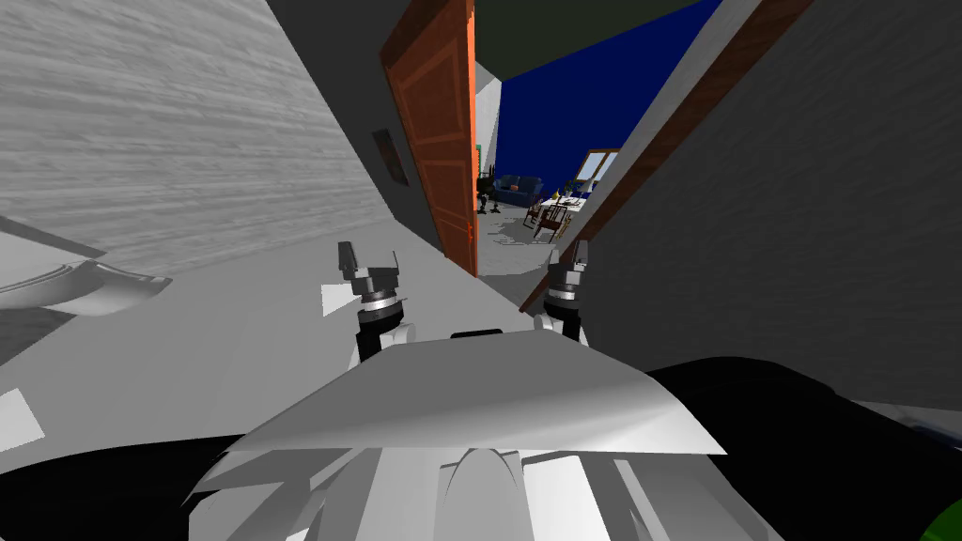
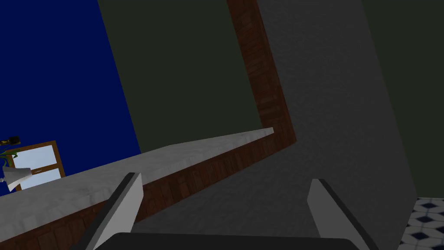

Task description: Push the door open

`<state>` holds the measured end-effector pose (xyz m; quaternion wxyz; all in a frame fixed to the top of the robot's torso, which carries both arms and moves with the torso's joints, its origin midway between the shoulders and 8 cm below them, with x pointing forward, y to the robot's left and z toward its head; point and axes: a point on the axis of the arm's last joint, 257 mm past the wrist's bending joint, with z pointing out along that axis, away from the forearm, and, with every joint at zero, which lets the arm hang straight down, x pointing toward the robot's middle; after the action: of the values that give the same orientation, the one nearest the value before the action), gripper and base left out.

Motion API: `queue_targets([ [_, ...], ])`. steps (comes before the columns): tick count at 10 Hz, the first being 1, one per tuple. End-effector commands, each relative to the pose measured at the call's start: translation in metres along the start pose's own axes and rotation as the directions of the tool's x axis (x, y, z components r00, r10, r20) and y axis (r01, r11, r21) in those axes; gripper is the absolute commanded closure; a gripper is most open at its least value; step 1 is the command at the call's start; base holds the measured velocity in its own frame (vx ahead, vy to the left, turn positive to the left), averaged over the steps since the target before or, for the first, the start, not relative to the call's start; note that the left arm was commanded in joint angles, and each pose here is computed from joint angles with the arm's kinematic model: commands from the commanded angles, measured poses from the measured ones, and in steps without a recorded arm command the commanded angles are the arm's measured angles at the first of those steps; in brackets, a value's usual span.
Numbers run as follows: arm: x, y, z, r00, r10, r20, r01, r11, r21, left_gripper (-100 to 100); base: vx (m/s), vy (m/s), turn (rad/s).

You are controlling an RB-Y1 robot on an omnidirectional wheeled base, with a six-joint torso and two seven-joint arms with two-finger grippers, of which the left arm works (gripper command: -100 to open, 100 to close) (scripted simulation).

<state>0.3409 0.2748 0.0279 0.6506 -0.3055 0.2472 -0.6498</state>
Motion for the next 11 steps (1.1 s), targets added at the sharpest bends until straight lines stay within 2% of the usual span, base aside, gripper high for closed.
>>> queue_targets([
  [1,0.0,0.01,-0.0024,0.9993,-0.037,-0.001,0.037,0.9992,-0.013,-100,0.097,0.038,-0.199],
  [3,0.0,0.021,-0.0053,0.9969,-0.079,0.001,0.079,0.9965,-0.028,-100,0.16,0.054,-0.163],
  [5,-0.001,0.037,-0.0094,0.9909,-0.135,0.007,0.135,0.9897,-0.048,-100,0.19,0.082,-0.208],
  [8,-0.001,0.049,-0.0131,0.9836,-0.18,0.015,0.18,0.9815,-0.064,-100,0.103,0.07,-0.103],
  [9,-0.002,0.059,-0.0162,0.9762,-0.216,0.024,0.217,0.9732,-0.076,-100,0.11,0.07,-0.223],
  [11,-0.003,0.069,-0.0195,0.9676,-0.25,0.033,0.252,0.9636,-0.088,-100,0.109,0.069,-0.156],
])
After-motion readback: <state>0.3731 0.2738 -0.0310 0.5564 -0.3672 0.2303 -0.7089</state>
